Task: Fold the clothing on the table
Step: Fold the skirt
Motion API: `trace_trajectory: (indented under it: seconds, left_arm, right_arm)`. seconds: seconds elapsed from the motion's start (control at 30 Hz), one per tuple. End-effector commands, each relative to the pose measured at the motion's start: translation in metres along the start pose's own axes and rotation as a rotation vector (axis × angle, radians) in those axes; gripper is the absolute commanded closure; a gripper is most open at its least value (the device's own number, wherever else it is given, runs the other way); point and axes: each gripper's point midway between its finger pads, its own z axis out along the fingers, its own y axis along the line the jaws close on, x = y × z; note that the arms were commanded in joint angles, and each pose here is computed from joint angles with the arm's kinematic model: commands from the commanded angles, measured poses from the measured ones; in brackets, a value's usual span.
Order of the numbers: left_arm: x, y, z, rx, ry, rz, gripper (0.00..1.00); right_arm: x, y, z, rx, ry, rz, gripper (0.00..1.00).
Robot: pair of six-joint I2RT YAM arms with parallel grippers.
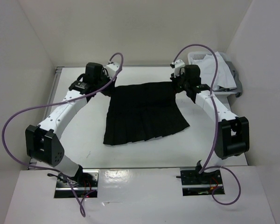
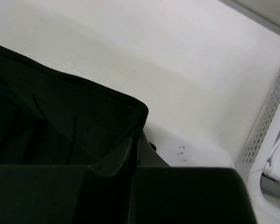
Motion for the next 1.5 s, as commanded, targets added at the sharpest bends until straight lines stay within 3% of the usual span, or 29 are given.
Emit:
trace_trajectory:
  seconds: [0.0, 0.2, 0.43, 0.77, 1.27, 1.47]
  left_arm:
    - [0.027, -0.025, -0.006, 0.056, 0.050, 0.069, 1.00]
    - [0.066, -0.058, -0.018, 0.119, 0.108, 0.103, 1.00]
    - [0.070, -0.066, -0.035, 0.123, 0.095, 0.148, 1.00]
    - [0.096, -0.069, -0.035, 0.127, 0.150, 0.175, 1.00]
    - [0.108, -0.085, -0.046, 0.170, 0.178, 0.224, 1.00]
    - [0.110, -0.087, -0.050, 0.181, 0.174, 0.242, 0.96]
  right_arm:
    - [-0.001, 0.002, -0.018, 0.008, -0.008, -0.054, 1.00]
    - [0.004, 0.000, -0.022, 0.026, 0.000, -0.075, 1.00]
    - [0.001, 0.004, -0.034, 0.007, -0.011, -0.107, 1.00]
    - [0.044, 0.018, -0.055, -0.052, 0.076, -0.203, 1.00]
    - [0.068, 0.036, -0.073, -0.158, 0.141, -0.275, 1.00]
    - [0.076, 0.044, -0.082, -0.207, 0.166, -0.309, 1.00]
